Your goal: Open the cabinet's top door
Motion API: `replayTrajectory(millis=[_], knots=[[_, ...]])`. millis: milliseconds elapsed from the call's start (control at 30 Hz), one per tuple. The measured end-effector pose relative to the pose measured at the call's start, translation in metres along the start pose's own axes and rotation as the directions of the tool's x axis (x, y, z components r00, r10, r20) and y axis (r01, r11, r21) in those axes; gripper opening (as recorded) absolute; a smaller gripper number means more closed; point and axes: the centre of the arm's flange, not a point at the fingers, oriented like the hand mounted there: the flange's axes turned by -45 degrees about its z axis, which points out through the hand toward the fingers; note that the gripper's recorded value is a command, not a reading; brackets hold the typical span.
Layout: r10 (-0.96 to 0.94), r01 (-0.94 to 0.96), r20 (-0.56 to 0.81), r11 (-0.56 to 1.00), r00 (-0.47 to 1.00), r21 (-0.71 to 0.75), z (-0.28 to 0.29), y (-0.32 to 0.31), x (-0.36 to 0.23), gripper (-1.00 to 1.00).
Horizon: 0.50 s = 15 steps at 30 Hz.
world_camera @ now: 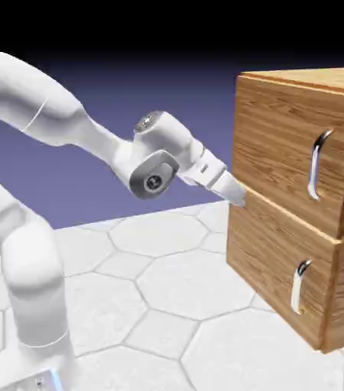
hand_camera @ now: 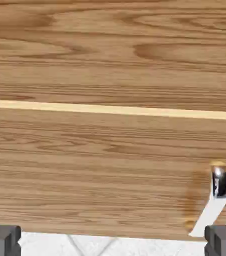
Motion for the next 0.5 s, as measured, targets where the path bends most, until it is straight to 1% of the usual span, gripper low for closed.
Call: replayTrajectory(millis=[500], knots=[[-0.074,0.076,-0.200,0.997,0.977,0.006,-0.063,-0.012,0.053,1.00]])
